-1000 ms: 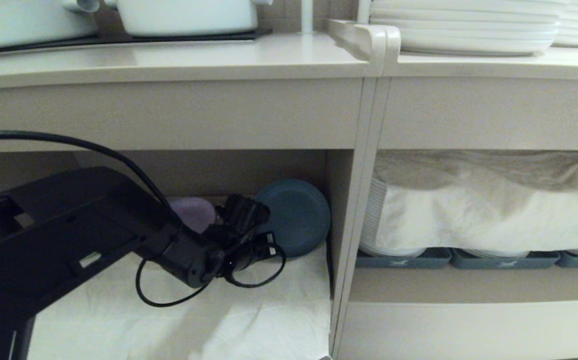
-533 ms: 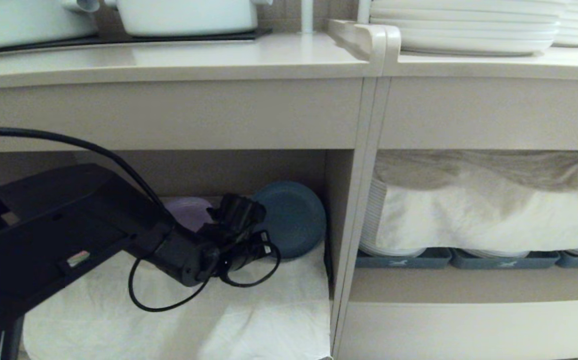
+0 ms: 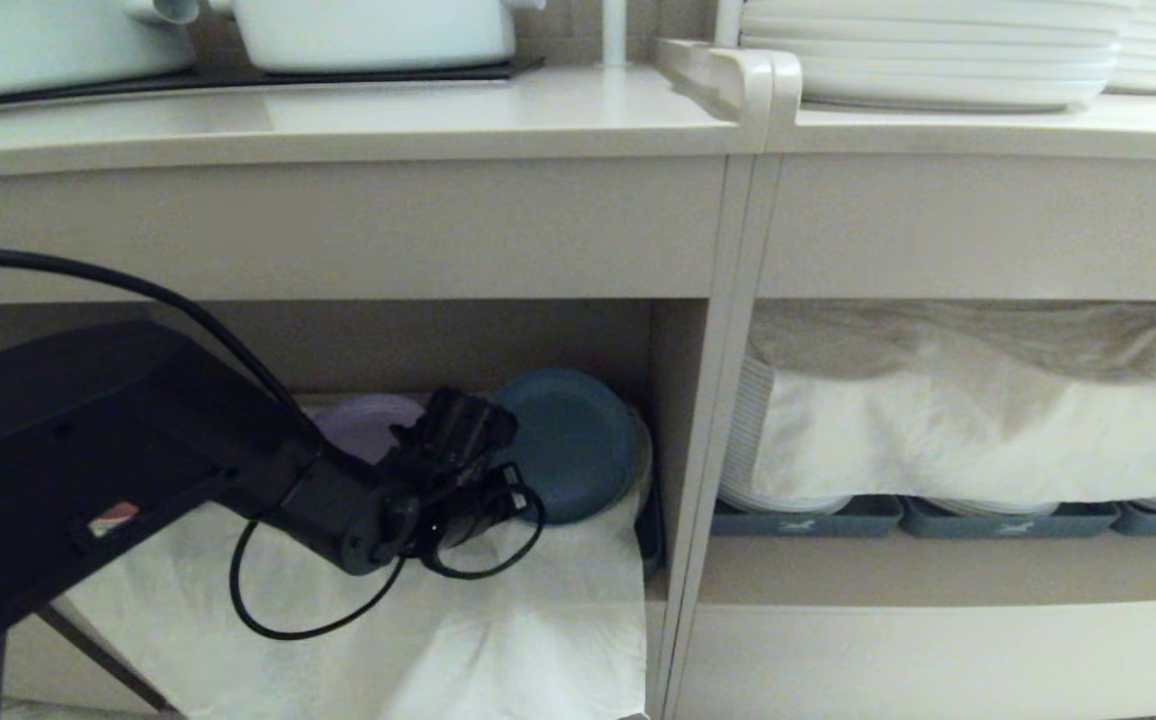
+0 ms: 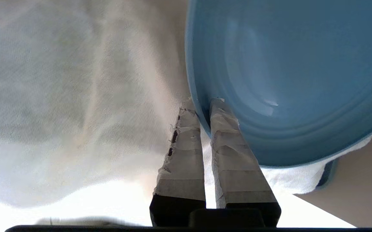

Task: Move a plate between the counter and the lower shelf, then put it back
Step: Pick up the plate in the cupboard

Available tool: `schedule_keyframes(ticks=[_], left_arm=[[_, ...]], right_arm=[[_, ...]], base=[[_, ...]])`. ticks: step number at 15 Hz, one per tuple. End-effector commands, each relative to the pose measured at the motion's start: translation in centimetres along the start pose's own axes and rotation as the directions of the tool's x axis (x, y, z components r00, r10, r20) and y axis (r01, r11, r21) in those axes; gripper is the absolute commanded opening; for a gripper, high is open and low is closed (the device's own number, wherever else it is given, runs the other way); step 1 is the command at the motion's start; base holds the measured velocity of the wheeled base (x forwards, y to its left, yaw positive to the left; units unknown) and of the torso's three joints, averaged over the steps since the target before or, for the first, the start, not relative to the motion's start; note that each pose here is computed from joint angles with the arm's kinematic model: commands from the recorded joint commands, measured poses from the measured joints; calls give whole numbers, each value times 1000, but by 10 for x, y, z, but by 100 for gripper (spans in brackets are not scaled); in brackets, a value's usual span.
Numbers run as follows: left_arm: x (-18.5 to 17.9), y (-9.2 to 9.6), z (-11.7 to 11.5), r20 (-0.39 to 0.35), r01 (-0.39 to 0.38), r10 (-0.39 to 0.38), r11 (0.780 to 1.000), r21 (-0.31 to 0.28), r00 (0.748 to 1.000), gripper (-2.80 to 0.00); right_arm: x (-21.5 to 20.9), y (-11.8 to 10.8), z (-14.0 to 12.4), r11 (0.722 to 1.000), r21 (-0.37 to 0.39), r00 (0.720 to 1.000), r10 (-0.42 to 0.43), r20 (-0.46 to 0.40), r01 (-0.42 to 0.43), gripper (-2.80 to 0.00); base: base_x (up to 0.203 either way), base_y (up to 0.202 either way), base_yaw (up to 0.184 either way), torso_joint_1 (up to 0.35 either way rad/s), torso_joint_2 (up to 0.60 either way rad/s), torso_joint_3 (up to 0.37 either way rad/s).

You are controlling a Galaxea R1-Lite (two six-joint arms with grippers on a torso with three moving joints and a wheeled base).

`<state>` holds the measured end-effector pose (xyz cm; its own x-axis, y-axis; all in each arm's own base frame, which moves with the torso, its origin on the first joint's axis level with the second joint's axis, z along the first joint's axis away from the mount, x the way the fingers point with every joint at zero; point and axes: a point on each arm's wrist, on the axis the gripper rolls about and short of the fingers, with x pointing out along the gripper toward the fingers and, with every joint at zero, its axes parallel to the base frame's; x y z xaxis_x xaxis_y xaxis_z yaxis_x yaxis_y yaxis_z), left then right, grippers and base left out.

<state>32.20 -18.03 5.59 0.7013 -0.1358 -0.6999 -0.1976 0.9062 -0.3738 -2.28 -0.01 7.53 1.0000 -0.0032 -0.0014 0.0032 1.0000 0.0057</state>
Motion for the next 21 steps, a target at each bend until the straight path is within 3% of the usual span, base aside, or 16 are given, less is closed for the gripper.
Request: schedule_keyframes(ticks=[1, 21], left_arm=[[-5, 2, 0, 3, -1, 1, 1000, -8, 1000, -280], [-50, 30, -12, -18, -29, 28, 997, -72, 999, -280]], right_arm=[[0, 0, 0, 1000, 0, 1000, 0, 0, 0, -280], [0, 0, 0, 1000, 0, 1000, 0, 0, 0, -280]], base=[[0, 0, 0, 0, 0, 0], [0, 0, 0, 0, 0, 0]])
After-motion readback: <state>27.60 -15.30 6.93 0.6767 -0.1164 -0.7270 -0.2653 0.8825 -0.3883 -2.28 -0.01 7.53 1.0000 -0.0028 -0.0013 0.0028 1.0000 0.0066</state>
